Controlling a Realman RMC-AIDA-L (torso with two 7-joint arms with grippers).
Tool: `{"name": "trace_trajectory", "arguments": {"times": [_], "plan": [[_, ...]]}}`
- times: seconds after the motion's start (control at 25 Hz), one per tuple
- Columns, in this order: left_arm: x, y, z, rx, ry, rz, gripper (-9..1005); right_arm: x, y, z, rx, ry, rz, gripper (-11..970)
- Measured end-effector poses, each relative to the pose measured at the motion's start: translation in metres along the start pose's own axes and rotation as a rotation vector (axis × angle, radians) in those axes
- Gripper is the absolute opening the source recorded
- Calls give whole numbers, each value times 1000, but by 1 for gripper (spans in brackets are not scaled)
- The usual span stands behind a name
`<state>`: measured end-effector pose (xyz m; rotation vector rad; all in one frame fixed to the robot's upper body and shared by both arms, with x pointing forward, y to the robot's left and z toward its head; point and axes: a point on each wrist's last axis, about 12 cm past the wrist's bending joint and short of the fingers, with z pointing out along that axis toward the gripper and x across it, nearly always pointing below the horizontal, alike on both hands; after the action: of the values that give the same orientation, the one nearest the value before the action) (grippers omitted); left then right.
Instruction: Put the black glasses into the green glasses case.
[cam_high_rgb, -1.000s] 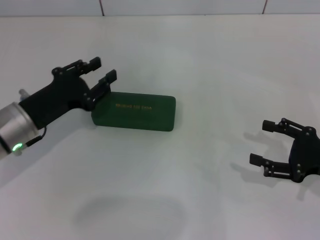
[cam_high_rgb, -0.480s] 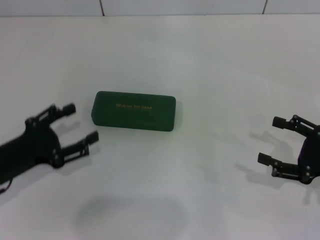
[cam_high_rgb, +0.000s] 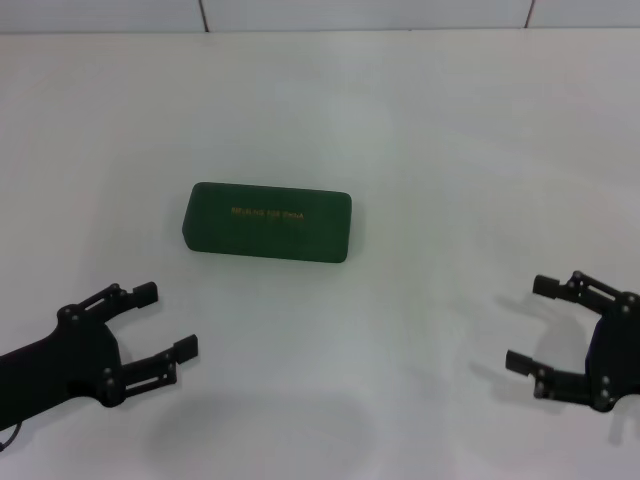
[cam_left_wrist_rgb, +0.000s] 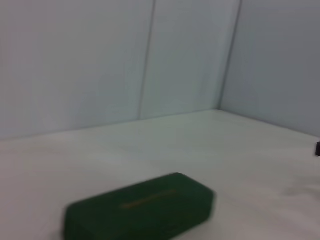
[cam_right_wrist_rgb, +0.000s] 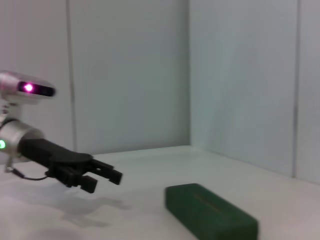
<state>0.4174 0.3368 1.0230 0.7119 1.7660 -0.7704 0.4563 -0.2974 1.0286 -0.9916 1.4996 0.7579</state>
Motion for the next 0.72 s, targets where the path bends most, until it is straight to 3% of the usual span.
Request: {"name": "trace_trajectory", "arguments": {"times": [0.2,0.6,0.72], "plan": [[-11,0,-6,83,3,5,867,-3,2,1,-48,-6,-21,869],[-38,15,-15,234,135,-2,861,-19,-20,5,-174,32,-86,869],[-41,18,-19,219,135,2,860,-21,-22,5,-183,33,-87,869]]}}
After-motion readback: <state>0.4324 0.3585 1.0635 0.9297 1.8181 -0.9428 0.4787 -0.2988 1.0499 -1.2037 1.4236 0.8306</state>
